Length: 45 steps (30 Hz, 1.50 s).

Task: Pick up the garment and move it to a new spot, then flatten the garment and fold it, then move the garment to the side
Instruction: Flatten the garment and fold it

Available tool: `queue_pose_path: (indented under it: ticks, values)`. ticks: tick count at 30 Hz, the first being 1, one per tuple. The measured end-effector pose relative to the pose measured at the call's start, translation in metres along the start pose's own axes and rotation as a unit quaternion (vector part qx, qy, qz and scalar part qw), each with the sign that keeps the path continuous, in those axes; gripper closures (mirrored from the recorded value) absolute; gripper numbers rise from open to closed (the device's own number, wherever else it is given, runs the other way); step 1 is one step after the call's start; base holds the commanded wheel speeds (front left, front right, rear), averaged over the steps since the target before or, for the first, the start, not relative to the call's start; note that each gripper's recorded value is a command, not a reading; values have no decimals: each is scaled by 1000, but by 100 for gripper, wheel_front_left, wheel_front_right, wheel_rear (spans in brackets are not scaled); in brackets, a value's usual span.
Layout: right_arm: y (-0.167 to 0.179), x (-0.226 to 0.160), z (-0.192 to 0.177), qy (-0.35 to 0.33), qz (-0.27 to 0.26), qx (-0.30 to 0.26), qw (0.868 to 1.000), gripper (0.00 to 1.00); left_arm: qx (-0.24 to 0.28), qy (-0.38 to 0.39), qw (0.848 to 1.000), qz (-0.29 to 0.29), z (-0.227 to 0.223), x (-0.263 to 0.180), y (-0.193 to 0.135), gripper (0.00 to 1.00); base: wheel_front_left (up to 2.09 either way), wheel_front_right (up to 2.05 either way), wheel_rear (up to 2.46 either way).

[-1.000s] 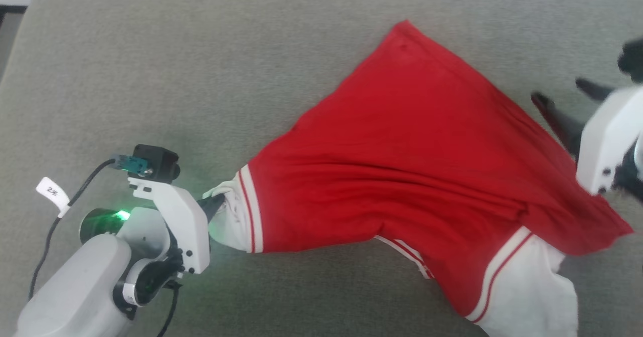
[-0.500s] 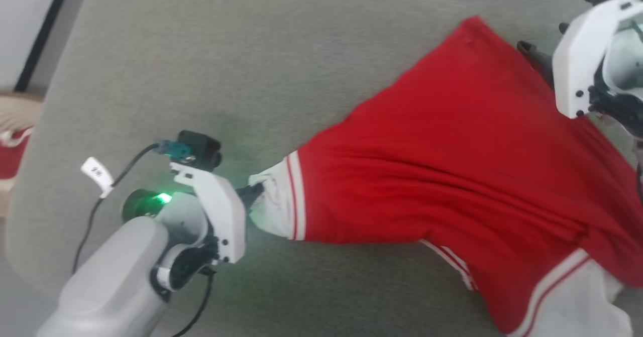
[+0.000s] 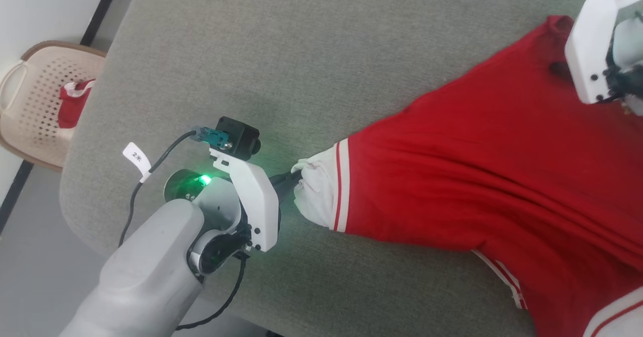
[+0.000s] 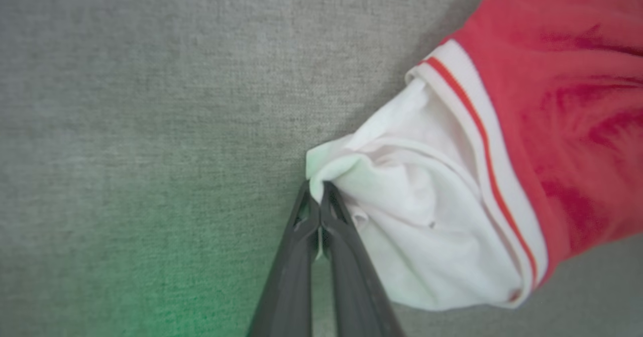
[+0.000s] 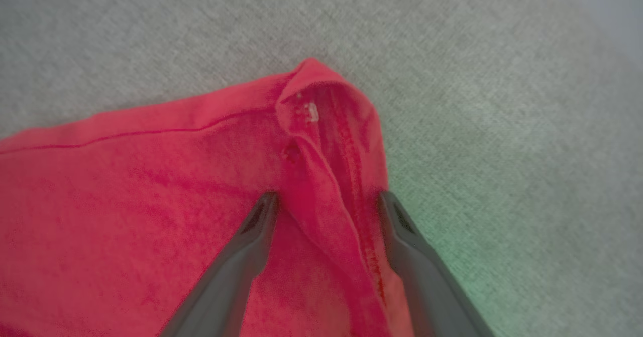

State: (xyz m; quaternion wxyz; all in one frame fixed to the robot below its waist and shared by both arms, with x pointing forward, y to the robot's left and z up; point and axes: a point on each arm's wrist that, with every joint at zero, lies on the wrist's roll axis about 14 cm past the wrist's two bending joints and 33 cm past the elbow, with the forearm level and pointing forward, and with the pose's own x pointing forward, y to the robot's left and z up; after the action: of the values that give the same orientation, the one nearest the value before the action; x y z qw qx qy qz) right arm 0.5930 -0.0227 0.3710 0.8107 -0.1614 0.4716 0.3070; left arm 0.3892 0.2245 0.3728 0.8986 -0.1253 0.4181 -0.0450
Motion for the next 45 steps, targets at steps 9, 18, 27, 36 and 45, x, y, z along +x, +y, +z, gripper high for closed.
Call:
queue_pose_path:
  ticks: [9,18,27,36,45]
  values:
    - [1,-5,-3,22,11,-4,1000,100,-1,0,1000,5,4,4,10,100,0,0,0]
    - [-27,-53,10,-60,-23,4,998,100,58,-44,997,19,76,-6,19,100,0,0,0]
    - [-55,-147,46,-189,-77,-3,979,100,137,-160,976,57,213,-60,7,100,0,0,0]
    - [-73,-248,58,-278,-137,-7,951,100,170,-240,954,52,298,-113,-33,100,0,0,0]
    - [-102,-293,68,-339,-189,14,921,100,189,-324,926,40,364,-131,-71,100,0,0,0]
